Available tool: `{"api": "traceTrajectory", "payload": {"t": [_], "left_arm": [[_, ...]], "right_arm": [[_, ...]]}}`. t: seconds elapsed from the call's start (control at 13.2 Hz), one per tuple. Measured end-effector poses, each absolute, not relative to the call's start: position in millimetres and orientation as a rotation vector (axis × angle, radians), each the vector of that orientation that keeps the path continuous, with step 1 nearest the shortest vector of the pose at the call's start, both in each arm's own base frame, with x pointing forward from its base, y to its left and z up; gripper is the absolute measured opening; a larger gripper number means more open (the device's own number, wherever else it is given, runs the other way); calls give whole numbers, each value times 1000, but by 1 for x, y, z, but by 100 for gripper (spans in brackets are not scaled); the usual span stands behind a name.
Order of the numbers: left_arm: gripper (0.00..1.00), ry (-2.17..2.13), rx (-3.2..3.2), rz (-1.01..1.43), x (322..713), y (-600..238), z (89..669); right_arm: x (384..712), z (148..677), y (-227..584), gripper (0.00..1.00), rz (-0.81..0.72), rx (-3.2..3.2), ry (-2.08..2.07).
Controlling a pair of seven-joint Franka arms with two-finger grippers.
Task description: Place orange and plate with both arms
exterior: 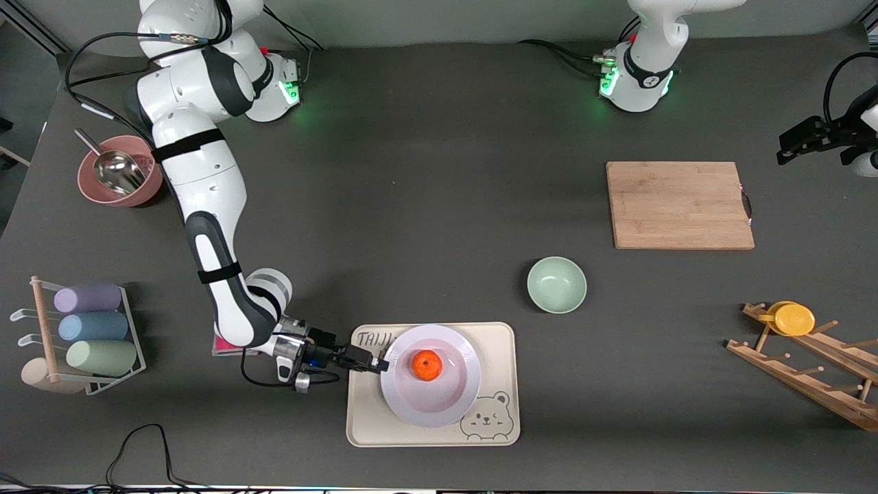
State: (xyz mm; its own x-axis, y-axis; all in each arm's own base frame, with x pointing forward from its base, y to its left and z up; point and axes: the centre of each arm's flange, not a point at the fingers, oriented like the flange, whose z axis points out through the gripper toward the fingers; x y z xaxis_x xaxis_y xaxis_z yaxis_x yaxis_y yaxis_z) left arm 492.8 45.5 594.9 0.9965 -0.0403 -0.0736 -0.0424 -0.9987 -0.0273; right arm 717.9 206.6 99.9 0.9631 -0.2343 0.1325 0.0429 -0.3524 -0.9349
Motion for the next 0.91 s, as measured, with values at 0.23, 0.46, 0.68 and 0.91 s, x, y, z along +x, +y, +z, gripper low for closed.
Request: {"api": "traceTrajectory", "payload": {"t": [0.23, 0.46, 0.68, 0.91], "left_arm": [[100, 42, -3109, 97, 494, 44, 596], [100, 39, -3108, 90, 495, 42, 596], [100, 36, -3108, 93, 495, 42, 594], [100, 33, -3108, 95, 496, 42, 593]], "right_arm": [[724, 117, 185, 54, -204, -2004, 173], [728, 152, 163, 59, -142, -2110, 182], [722, 196, 140, 60, -99, -2234, 156], [704, 271, 114, 65, -29, -2430, 50]]}}
